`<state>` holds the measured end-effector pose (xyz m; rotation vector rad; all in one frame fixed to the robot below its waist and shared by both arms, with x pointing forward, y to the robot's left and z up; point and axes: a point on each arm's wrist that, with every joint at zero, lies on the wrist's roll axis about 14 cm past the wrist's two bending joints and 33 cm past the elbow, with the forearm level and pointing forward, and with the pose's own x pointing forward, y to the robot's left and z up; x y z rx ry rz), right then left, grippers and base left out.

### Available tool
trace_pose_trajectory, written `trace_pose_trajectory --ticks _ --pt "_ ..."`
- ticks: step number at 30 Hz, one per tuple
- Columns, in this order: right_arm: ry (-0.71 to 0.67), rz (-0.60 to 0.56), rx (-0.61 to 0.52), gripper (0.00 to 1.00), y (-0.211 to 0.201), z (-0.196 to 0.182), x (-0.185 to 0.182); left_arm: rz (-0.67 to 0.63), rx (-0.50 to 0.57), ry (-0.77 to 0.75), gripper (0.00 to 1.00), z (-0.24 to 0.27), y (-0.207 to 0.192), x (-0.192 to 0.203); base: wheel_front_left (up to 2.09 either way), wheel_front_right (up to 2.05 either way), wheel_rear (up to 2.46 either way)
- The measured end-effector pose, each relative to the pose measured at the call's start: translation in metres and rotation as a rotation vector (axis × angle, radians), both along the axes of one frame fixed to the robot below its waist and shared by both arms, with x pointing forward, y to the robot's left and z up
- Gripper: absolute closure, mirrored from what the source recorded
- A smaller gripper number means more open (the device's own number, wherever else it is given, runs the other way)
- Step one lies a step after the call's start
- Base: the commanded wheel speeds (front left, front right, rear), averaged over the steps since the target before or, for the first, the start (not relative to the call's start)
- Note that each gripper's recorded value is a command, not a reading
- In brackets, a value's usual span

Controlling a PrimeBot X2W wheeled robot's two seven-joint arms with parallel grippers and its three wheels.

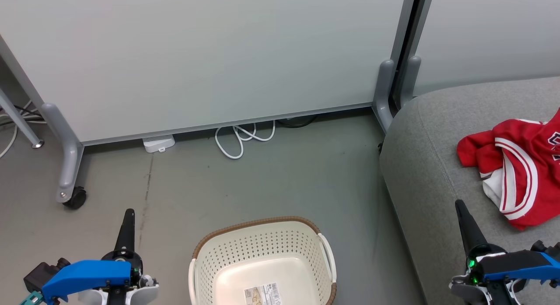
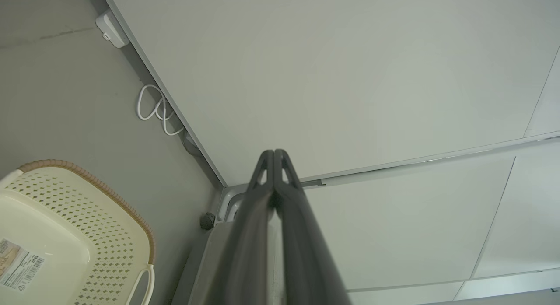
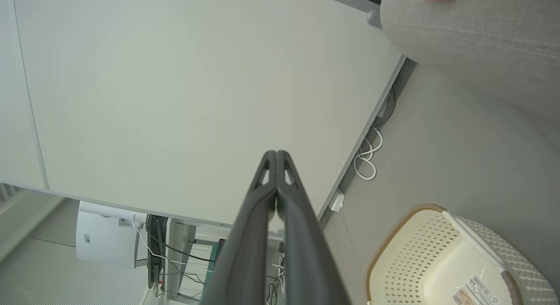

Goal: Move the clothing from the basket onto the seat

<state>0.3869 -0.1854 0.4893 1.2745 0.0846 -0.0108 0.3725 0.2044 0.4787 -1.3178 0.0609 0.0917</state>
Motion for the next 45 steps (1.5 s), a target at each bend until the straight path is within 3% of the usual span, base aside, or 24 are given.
trace_pose_trajectory --ticks 36,45 --pt "-0.048 -0.049 0.282 1.0 -0.014 0.013 0.0 -0.018 -0.241 -0.083 1.0 0.023 -0.004 0.014 0.0 0.0 0.0" --pt "-0.051 -0.052 0.297 1.0 -0.015 0.014 0.0 -0.018 -0.254 -0.09 1.0 0.026 -0.004 0.015 0.0 0.0 0.0"
